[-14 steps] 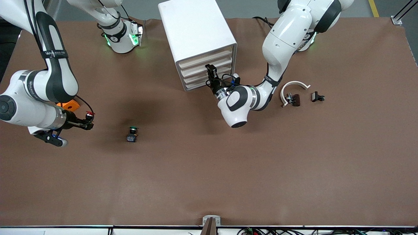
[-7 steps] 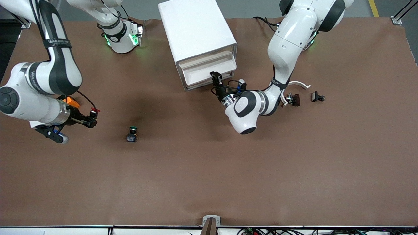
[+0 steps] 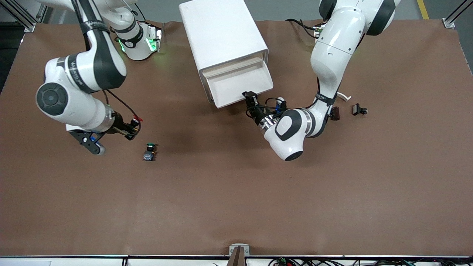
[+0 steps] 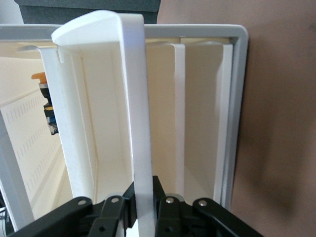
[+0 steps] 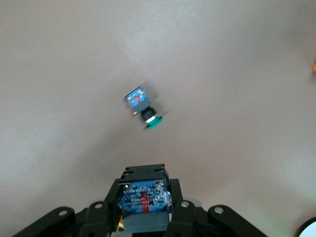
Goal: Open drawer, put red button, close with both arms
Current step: 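Carry the red button over the open drawer with the right gripper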
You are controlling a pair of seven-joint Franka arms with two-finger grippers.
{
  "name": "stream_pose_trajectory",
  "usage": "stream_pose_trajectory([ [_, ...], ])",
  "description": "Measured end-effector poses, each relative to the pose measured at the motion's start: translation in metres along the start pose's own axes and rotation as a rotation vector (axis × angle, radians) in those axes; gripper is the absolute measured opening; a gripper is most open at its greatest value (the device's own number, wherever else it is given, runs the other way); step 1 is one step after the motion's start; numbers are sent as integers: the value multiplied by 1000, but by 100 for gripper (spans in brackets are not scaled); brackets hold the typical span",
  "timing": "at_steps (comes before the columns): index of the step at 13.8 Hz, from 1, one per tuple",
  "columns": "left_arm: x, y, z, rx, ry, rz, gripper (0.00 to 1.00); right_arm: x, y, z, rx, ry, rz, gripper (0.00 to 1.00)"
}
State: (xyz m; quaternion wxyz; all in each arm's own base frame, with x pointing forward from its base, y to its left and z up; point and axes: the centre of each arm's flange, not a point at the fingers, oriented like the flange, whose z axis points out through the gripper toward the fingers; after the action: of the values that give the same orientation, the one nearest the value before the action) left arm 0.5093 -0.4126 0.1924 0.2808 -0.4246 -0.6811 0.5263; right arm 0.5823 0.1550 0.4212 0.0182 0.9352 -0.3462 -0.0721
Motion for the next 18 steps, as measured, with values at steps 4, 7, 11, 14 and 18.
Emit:
stream_pose_trajectory([
  [4,-4,-3,-29,-67,-49,44,11,-46,-31,-11,16,-21,106,42],
  [7,-2,1,-45,-95,-90,50,11,-72,-47,-17,22,-18,182,42],
  [11,3,6,-59,-110,-122,68,13,-126,-73,-20,25,-7,266,42],
  [14,-1,12,-69,-184,-169,106,38,-159,-87,-26,37,0,314,42],
  [18,-7,8,-79,-227,-185,137,84,-202,-105,-24,40,5,387,42],
])
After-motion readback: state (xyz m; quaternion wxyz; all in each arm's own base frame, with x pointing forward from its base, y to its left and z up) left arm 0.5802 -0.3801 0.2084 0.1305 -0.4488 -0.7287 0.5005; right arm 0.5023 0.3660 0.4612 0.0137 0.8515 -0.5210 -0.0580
